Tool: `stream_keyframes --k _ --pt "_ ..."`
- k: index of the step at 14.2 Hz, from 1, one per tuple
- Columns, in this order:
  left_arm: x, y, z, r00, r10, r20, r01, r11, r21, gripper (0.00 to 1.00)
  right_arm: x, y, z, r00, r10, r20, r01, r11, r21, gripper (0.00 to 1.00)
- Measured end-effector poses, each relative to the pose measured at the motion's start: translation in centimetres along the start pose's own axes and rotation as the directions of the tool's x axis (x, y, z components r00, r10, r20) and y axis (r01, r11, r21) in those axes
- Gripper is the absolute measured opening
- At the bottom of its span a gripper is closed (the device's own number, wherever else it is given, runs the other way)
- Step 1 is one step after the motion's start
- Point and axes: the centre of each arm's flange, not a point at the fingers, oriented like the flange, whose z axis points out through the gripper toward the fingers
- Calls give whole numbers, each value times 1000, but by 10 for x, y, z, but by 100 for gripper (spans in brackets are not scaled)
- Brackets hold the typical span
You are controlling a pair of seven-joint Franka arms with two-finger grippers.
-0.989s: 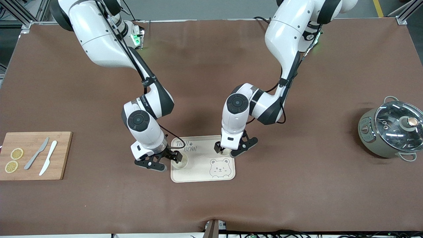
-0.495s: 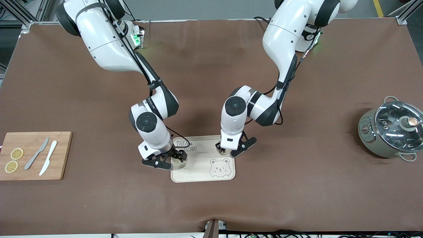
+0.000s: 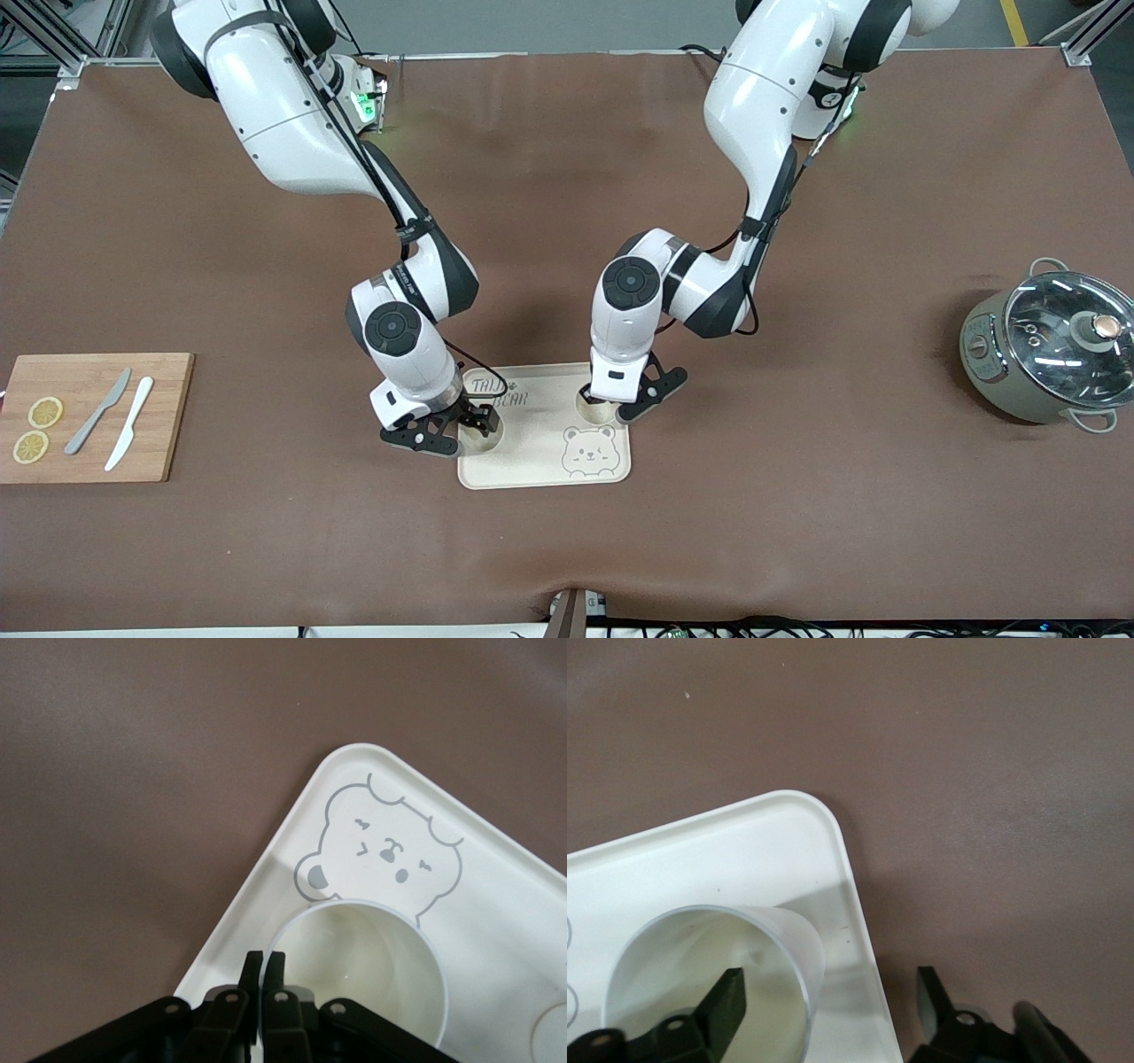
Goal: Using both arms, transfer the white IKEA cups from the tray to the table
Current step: 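Lift the cups off the tray with both grippers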
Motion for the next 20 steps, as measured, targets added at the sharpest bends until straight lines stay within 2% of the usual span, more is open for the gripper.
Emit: stream_keyframes --k 2,3,4,6,7,8,10,13,20 --pt "3 3 -6 1000 -11 -5 11 1000 -12 3 0 0 1 1000 0 -2 0 1000 1 60" --pt "7 4 -11 1000 -16 -10 16 1000 -20 3 0 0 1 1000 -1 -1 1 1000 0 60" --pt "12 5 -19 1000 -22 -16 21 999 -29 3 0 0 2 1000 -1 -1 1 1000 0 53" --pt "29 4 -37 999 -39 -25 38 998 -41 3 -1 0 3 1000 -1 0 1 1000 -1 32" --pt "40 2 -48 999 -41 -27 40 998 -40 3 -1 0 3 1000 0 0 0 1000 -1 25" --pt "51 -1 -59 999 -41 -27 40 999 -35 3 -1 1 4 1000 0 1 0 1000 -2 25" --pt "70 -9 -77 1000 -21 -22 20 1000 -16 3 -1 1 5 1000 0 1 0 1000 -2 6" --pt "96 -19 -94 1000 -2 -25 1 1000 -7 3 -1 0 5 1000 0 -1 0 1000 0 4" --pt "152 -56 -93 1000 26 -4 -26 998 61 3 7 -4 -8 1000 2 -8 -2 1000 1 4"
